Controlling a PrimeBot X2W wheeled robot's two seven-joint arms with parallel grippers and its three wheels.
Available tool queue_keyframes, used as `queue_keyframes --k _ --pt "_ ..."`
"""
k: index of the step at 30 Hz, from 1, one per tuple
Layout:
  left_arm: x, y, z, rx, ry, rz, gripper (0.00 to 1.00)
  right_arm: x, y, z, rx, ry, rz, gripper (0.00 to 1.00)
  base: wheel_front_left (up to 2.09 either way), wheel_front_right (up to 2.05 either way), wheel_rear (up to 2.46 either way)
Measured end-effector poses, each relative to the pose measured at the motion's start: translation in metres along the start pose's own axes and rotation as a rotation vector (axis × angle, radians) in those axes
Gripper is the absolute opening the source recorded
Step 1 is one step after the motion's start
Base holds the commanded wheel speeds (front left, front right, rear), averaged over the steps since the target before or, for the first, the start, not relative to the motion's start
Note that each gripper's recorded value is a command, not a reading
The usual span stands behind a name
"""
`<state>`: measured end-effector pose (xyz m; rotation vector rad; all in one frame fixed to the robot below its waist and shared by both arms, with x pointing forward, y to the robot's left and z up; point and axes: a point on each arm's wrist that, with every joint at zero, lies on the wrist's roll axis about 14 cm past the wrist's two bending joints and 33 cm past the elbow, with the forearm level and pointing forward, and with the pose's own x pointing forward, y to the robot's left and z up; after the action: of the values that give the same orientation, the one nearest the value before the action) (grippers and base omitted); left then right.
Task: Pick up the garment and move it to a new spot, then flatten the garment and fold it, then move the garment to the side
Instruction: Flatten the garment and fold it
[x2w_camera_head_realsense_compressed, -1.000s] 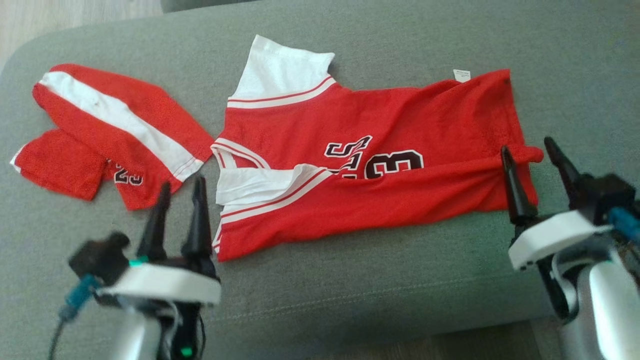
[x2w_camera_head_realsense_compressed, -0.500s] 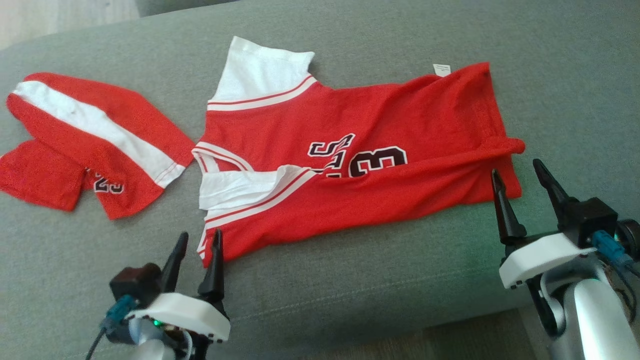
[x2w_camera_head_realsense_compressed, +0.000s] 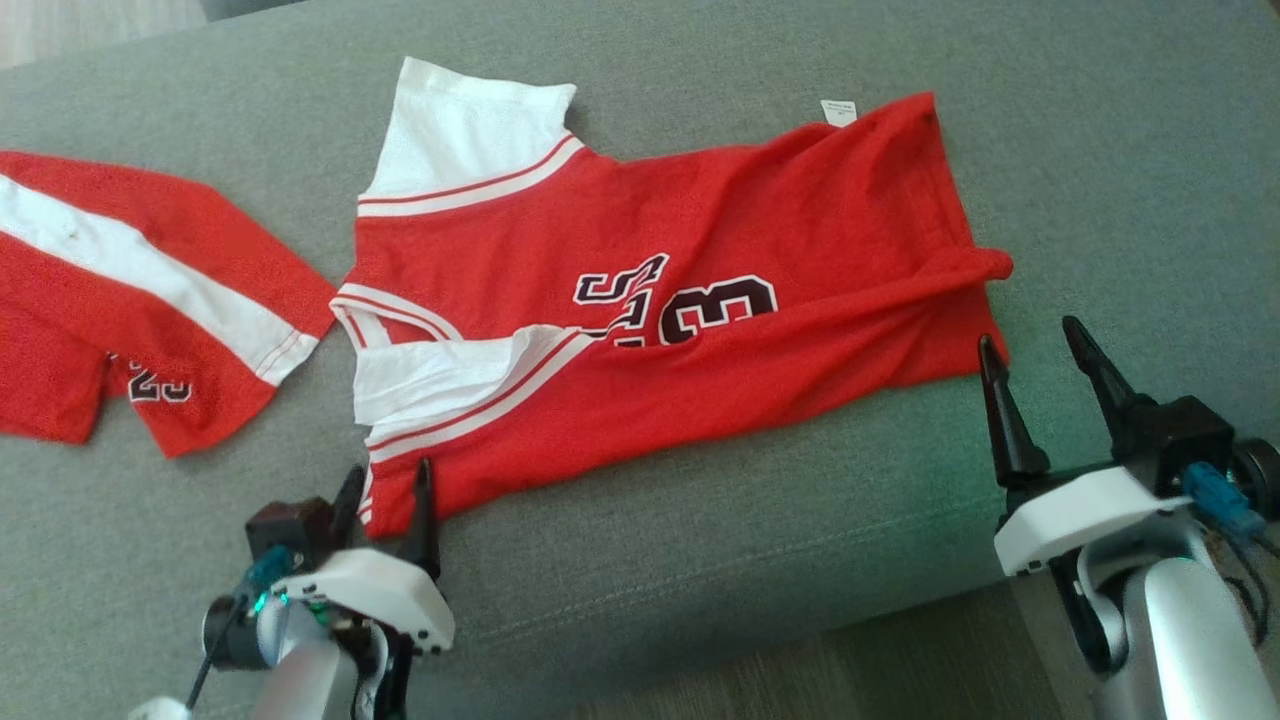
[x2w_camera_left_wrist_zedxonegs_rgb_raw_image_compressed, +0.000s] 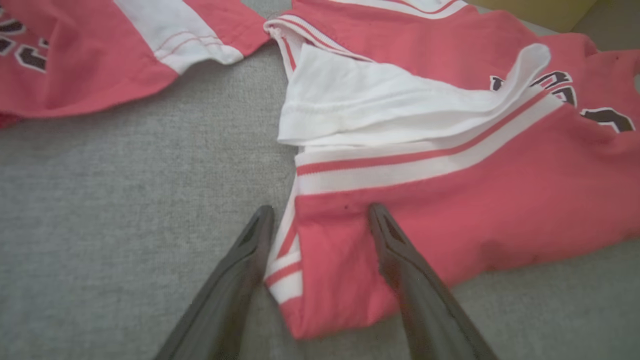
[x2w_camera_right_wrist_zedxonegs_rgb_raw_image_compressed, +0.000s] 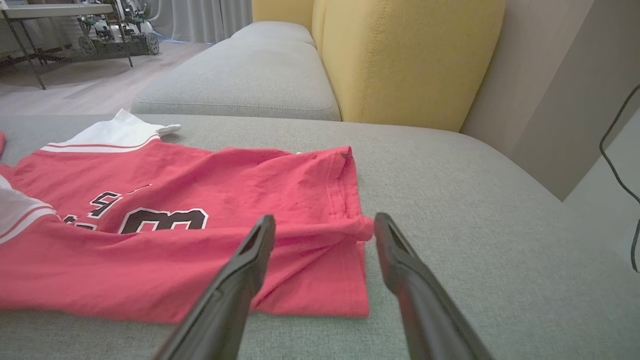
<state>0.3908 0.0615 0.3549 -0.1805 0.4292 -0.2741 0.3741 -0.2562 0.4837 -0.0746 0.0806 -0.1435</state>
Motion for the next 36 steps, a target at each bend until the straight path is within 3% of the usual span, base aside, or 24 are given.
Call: queue_keyframes --k 4,5,6,7,12,20,28,36 --pt "0.008 -0.001 0.000 0.031 0.011 -0.006 1.00 -0.001 -0.002 -0.003 -0.008 0.010 -0.005 1.00 0.00 0.00 0.00" --pt "0.009 -0.002 0.000 0.040 0.015 -0.013 0.96 0.000 -0.002 -0.004 -0.008 0.012 -0.006 1.00 0.00 0.00 0.00" --pt "0.010 -0.003 -0.001 0.043 0.020 -0.021 0.35 0.000 -0.002 -0.005 -0.007 0.016 -0.007 1.00 0.00 0.00 0.00" --pt "0.010 -0.004 -0.002 0.044 0.024 -0.029 0.00 0.000 -0.002 -0.007 -0.006 0.020 -0.008 1.00 0.00 0.00 0.00" --pt "0.010 -0.006 -0.002 0.049 0.034 -0.059 0.00 0.000 -0.011 -0.018 0.016 0.065 -0.039 1.00 0.00 0.00 0.00" --pt "0.000 0.001 0.013 0.031 -0.025 -0.037 0.00 0.007 -0.024 -0.048 0.176 0.169 -0.105 1.00 0.00 0.00 0.00" --pt "-0.015 0.005 0.045 0.027 -0.152 -0.027 0.00 0.020 -0.015 -0.082 0.293 0.277 -0.124 1.00 0.00 0.00 0.00" --pt "-0.022 0.005 0.043 0.029 -0.157 -0.040 0.00 0.036 -0.006 -0.105 0.338 0.356 -0.138 1.00 0.00 0.00 0.00"
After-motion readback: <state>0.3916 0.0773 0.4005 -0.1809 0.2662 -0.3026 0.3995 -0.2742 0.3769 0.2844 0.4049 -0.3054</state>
